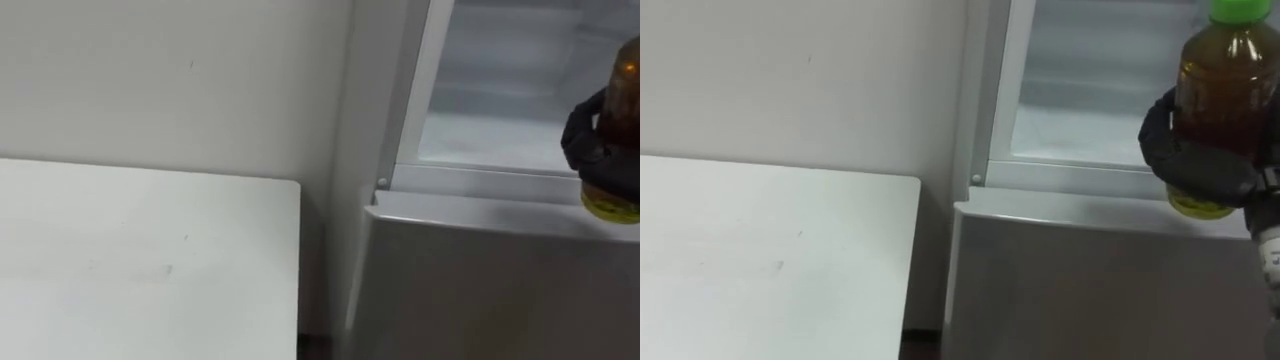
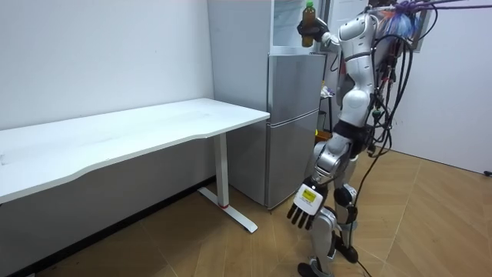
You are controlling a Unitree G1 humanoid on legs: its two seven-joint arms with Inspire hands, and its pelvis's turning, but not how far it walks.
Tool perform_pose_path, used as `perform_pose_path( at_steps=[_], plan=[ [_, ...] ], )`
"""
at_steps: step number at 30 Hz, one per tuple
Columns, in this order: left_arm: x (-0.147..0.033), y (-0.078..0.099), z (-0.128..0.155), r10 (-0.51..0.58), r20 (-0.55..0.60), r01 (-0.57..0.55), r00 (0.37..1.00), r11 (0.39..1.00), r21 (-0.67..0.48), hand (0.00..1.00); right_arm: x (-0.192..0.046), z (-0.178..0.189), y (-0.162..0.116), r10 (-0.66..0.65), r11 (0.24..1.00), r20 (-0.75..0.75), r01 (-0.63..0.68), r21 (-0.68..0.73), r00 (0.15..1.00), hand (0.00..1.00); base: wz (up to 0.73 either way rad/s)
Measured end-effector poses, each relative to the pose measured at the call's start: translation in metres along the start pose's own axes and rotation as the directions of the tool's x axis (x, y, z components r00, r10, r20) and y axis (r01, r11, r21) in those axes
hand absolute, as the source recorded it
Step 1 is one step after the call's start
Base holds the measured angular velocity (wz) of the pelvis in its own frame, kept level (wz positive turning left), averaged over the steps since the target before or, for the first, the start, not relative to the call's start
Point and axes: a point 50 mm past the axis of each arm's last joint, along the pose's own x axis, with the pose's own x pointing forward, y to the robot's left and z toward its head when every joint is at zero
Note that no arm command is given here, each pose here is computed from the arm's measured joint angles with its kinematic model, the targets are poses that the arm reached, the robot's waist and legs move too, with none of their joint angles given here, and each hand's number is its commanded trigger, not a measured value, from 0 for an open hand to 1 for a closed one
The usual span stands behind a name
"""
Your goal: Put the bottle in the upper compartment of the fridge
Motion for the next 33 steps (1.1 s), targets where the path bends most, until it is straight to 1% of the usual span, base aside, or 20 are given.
perform_pose_path(
  at_steps=[5,8,12,16,21,25,29,33],
  plan=[
    [-0.001,0.003,0.0,-0.004,0.0,0.004,1.0,1.0,-0.007,0.0,0.009,-0.011,-0.004,-0.031,0.998,-0.042,0.028,-0.055,0.999,1.0,0.03],
    [-0.001,0.009,0.001,0.007,0.001,-0.007,1.0,1.0,0.001,0.0,0.021,-0.013,-0.011,-0.064,0.993,-0.058,0.058,-0.106,0.996,1.0,0.09],
    [-0.002,0.014,0.001,0.016,-0.002,-0.016,1.0,1.0,0.005,0.0,0.03,-0.008,-0.02,-0.088,0.985,-0.047,0.08,-0.15,0.995,1.0,0.01],
    [-0.003,0.018,0.0,0.025,-0.008,-0.025,1.0,1.0,-0.006,0.0,0.04,-0.005,-0.019,-0.087,0.979,-0.04,0.078,-0.191,0.995,1.0,0.0],
    [-0.003,0.018,-0.001,0.025,-0.021,-0.025,0.999,1.0,-0.008,0.0,0.043,-0.01,-0.015,-0.074,0.977,-0.068,0.058,-0.206,0.995,1.0,0.02],
    [-0.004,0.017,-0.005,0.024,-0.039,-0.025,0.999,1.0,-0.012,0.0,0.045,-0.015,-0.017,-0.091,0.974,-0.106,0.067,-0.215,0.99,1.0,0.07],
    [-0.006,0.02,-0.008,0.033,-0.045,-0.033,0.998,0.999,-0.009,0.0,0.051,-0.016,-0.017,-0.103,0.973,-0.133,0.073,-0.217,0.986,1.0,0.03],
    [-0.007,0.023,-0.008,0.04,-0.044,-0.04,0.998,0.999,-0.004,0.0,0.052,-0.022,-0.013,-0.089,0.968,-0.162,0.046,-0.248,0.983,1.0,0.03]
  ],
)
